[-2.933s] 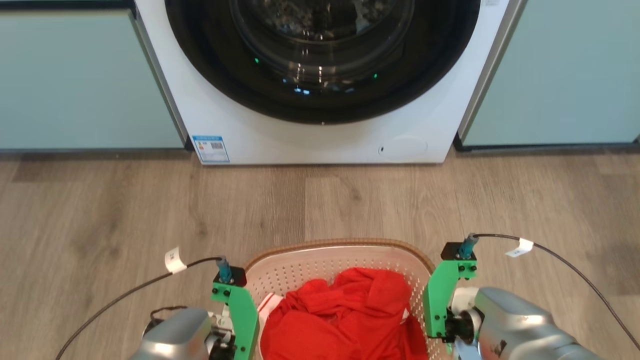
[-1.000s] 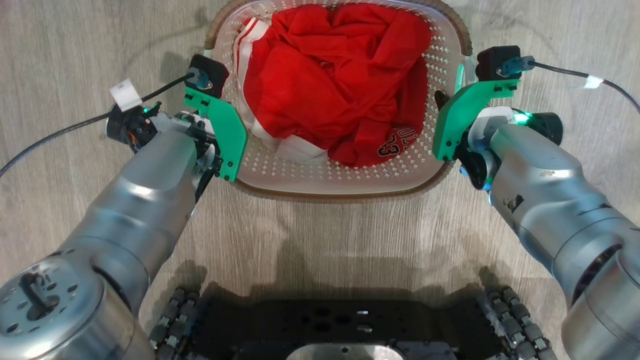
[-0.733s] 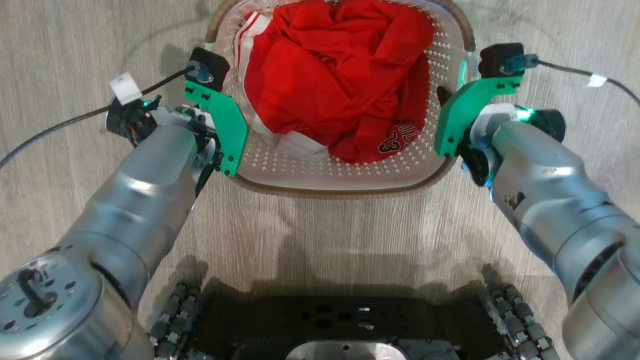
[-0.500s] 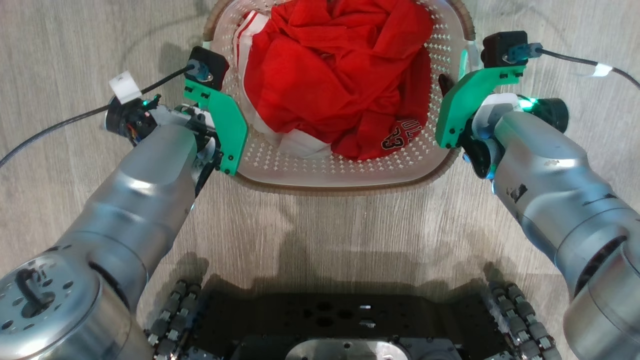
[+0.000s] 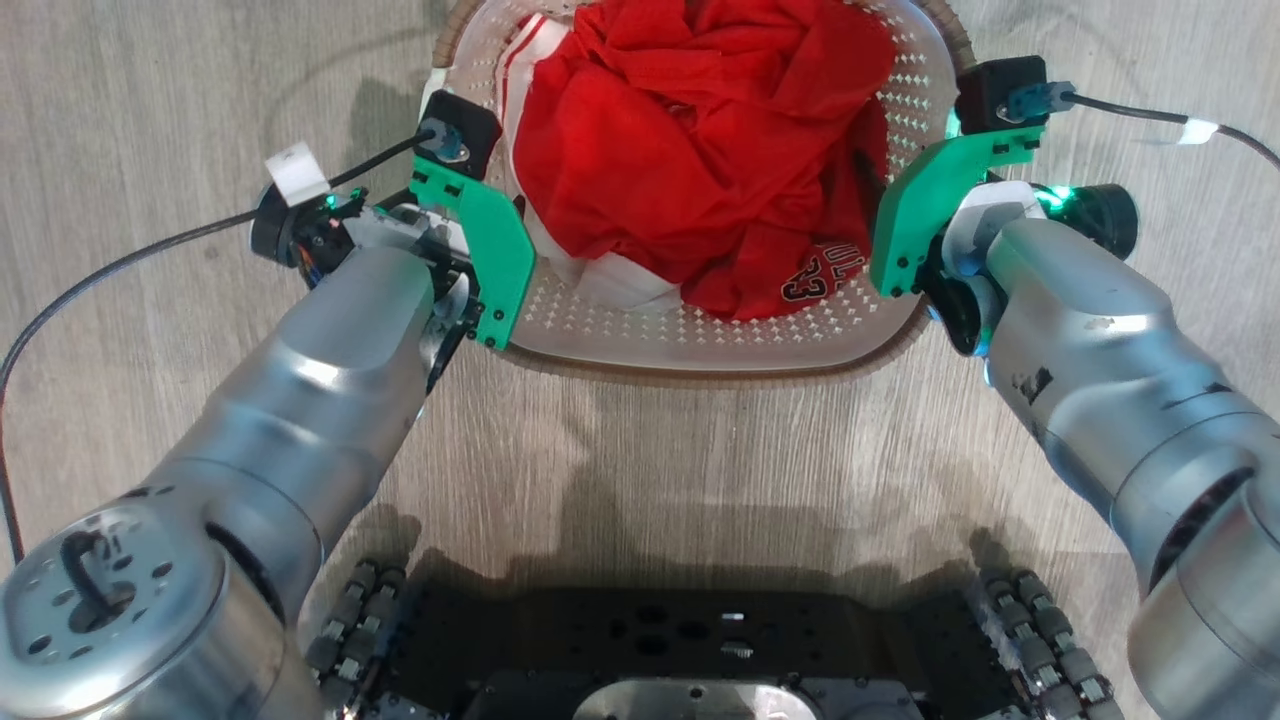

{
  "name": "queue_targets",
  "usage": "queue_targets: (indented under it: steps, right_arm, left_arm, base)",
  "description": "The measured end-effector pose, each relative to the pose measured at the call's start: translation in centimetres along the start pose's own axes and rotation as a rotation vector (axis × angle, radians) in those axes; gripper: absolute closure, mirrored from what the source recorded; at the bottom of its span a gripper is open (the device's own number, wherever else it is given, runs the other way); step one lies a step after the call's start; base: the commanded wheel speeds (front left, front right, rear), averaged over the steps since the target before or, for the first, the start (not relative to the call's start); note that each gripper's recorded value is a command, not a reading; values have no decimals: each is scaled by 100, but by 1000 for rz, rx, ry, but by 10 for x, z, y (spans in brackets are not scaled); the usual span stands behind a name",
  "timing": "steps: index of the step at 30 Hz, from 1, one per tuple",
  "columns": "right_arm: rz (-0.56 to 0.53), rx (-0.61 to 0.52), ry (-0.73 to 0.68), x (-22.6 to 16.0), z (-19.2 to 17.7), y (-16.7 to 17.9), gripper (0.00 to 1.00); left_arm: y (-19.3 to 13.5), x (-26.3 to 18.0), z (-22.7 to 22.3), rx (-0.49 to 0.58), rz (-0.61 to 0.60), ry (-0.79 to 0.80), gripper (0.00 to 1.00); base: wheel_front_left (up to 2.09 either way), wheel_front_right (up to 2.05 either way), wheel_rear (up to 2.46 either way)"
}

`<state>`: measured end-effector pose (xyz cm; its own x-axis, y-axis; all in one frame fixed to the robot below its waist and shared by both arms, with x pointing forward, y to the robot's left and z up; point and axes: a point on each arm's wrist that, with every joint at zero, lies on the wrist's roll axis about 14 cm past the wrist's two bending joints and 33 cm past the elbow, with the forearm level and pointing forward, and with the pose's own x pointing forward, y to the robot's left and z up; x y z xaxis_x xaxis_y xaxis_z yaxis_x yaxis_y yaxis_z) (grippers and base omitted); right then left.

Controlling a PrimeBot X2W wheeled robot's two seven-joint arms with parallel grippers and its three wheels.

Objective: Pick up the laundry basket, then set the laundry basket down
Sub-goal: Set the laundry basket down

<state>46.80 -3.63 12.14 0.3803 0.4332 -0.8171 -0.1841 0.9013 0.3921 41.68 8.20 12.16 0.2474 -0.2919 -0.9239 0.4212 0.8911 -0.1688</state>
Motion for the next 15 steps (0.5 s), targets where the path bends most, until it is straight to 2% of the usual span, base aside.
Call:
queue_targets:
  steps: [11, 15]
  right_arm:
    - [-13, -31, -21, -14, 18, 0, 0]
    - [-19, -25, -14, -29, 13, 4, 0]
  left_arm:
    - [4, -19, 10, 3, 33, -17, 0]
    - [1, -34, 9, -19, 43, -26, 0]
  base:
    - [0, 0, 0]
    - [0, 0, 0]
